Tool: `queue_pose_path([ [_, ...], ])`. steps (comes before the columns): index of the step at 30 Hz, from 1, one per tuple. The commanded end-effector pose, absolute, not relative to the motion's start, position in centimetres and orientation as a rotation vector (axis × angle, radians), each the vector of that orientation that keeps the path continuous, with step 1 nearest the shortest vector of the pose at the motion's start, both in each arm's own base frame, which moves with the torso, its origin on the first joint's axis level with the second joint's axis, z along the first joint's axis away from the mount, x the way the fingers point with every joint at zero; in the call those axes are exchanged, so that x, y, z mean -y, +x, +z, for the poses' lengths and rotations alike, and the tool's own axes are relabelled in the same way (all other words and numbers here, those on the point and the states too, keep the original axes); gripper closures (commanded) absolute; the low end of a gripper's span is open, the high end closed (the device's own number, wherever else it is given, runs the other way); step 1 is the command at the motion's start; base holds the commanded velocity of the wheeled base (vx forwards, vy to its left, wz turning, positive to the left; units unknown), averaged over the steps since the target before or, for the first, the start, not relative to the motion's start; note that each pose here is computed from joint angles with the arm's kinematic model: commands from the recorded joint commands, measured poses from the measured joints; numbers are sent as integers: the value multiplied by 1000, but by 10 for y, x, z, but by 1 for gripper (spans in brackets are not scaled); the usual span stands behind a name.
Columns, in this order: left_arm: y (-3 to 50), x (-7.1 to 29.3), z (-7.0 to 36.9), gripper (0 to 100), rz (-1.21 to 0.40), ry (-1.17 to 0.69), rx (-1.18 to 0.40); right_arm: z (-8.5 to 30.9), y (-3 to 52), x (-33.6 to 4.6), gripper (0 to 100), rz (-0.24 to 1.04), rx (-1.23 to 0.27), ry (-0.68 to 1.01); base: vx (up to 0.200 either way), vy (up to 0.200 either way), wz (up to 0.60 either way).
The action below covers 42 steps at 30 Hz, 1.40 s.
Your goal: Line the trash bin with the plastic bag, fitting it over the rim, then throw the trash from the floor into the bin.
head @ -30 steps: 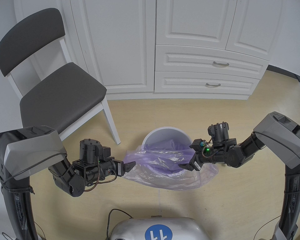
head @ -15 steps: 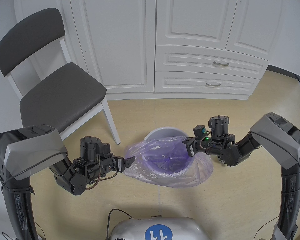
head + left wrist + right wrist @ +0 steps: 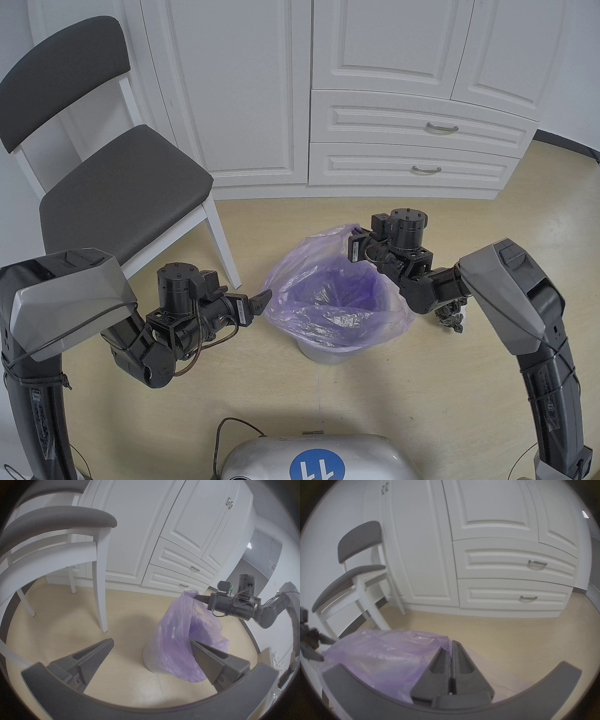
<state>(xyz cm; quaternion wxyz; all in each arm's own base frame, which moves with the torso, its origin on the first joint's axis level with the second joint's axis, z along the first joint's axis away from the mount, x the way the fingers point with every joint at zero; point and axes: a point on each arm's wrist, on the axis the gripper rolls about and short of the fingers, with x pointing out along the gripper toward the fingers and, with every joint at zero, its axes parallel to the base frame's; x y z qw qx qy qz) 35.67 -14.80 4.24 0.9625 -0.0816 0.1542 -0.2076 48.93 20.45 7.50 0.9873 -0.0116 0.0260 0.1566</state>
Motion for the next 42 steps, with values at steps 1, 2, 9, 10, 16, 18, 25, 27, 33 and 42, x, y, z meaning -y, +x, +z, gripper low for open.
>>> queue_pose_path([
  [1,357,152,45,0,-427,-185,-285,19,517,-215,100,219,-79,11,0,0,0],
  [2,357,152,45,0,-427,-185,-285,15,517,-216,100,219,-86,9,0,0,0],
  [9,355,155,45,0,-438,-183,-289,18,517,-215,100,218,-85,9,0,0,0],
  [10,354,156,44,0,-439,-184,-291,23,517,-215,100,216,-76,13,0,0,0],
  [16,353,158,45,0,-445,-184,-288,72,509,-209,0,214,-17,101,0,0,0],
  [18,352,158,45,0,-447,-184,-289,85,504,-206,0,213,-9,115,0,0,0],
  [25,350,165,45,0,-434,-177,-287,113,470,-191,0,265,-72,111,0,0,0],
  [27,349,167,46,0,-431,-177,-280,113,463,-186,0,304,-100,104,0,0,0],
  [33,345,174,47,0,-442,-174,-284,104,442,-180,0,362,-255,23,0,0,0],
  [42,341,178,48,0,-448,-169,-289,109,422,-169,0,378,-284,-53,0,0,0],
])
